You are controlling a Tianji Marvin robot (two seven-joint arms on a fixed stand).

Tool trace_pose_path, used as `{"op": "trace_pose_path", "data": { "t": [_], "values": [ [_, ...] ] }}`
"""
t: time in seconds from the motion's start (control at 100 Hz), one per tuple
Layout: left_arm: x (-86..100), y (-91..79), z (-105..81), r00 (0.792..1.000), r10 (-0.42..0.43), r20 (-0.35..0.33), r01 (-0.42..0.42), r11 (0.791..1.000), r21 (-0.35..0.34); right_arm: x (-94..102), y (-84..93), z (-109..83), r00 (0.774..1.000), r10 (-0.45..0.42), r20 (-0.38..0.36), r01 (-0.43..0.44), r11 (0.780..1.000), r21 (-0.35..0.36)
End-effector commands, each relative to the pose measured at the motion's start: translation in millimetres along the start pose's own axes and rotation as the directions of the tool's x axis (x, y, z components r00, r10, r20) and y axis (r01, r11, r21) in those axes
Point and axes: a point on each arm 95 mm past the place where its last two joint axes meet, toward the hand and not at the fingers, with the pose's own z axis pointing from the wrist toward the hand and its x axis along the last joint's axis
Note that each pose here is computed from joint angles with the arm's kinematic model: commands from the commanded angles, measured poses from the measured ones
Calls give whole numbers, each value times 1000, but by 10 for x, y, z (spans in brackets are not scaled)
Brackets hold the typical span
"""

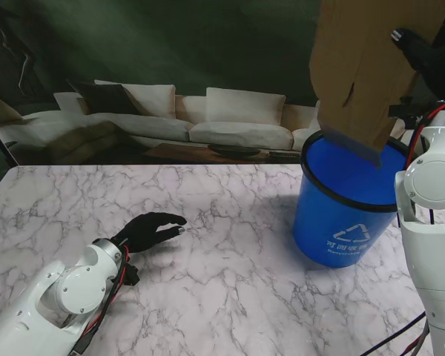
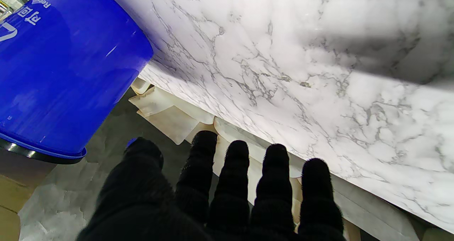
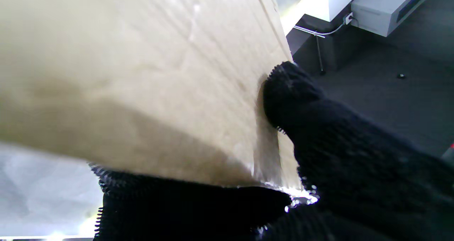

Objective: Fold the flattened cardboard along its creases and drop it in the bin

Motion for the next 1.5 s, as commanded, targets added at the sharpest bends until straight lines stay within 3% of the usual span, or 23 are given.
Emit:
{"op": "trace_pose_path", "data": {
  "t": [0.0,0.62,0.92,1.49],
  "values": [
    [4,29,11,1000,-4,-3,4,1000,-20,-97,22,-49,1000,-19,19,19,1000,-5],
    [-2,43,23,1000,-4,-3,4,1000,-30,-580,-18,-423,989,-103,107,99,994,36],
    [-3,58,34,1000,-2,-4,2,999,-35,-726,-62,-613,980,-120,159,112,992,61],
    [-17,61,43,1000,-6,-2,6,999,-36,-833,-82,-875,969,-151,196,107,970,219]
  ]
}}
